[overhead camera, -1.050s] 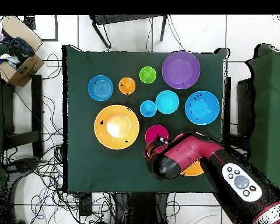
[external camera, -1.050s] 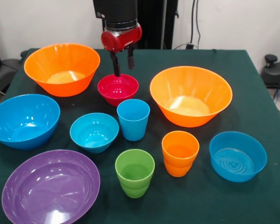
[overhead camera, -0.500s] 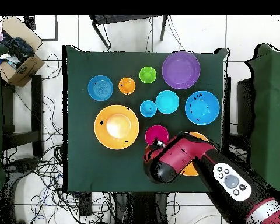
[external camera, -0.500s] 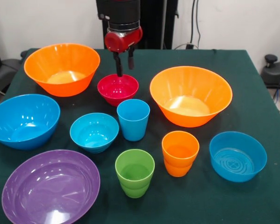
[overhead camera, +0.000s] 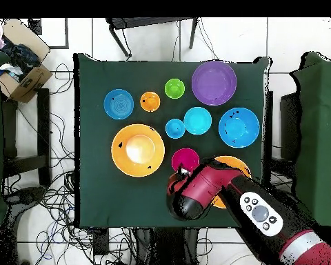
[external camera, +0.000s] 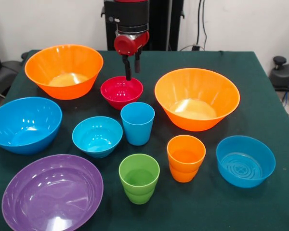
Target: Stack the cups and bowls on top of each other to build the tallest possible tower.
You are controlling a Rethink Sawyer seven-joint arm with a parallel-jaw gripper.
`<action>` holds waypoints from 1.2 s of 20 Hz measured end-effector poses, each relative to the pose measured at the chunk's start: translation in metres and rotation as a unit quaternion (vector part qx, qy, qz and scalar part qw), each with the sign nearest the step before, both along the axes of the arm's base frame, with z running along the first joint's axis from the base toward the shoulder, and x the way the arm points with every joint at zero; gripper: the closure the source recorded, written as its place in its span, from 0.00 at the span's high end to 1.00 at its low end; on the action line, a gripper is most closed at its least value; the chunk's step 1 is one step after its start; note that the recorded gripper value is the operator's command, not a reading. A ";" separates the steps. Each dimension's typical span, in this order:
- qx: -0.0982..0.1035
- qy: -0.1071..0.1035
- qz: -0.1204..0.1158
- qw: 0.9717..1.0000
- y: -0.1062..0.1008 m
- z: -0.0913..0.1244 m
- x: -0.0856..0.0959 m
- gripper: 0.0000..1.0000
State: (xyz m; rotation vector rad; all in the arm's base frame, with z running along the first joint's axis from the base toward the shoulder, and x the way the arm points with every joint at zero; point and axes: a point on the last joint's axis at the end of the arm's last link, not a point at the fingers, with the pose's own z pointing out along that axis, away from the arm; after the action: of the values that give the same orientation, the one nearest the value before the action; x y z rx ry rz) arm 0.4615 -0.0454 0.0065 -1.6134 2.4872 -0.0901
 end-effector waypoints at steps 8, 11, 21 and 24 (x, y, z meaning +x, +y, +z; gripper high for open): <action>-0.015 -0.008 0.035 0.999 -0.004 -0.008 -0.009 1.00; -0.019 -0.013 0.049 0.999 -0.006 -0.010 -0.013 1.00; -0.025 -0.017 0.075 0.997 -0.013 -0.017 -0.029 1.00; -0.025 -0.014 0.082 0.996 -0.013 -0.020 -0.036 1.00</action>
State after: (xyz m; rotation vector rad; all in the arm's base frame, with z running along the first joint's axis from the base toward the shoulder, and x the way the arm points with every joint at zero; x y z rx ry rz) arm 0.4256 -0.0586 -0.0139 -1.8169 2.3382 -0.1538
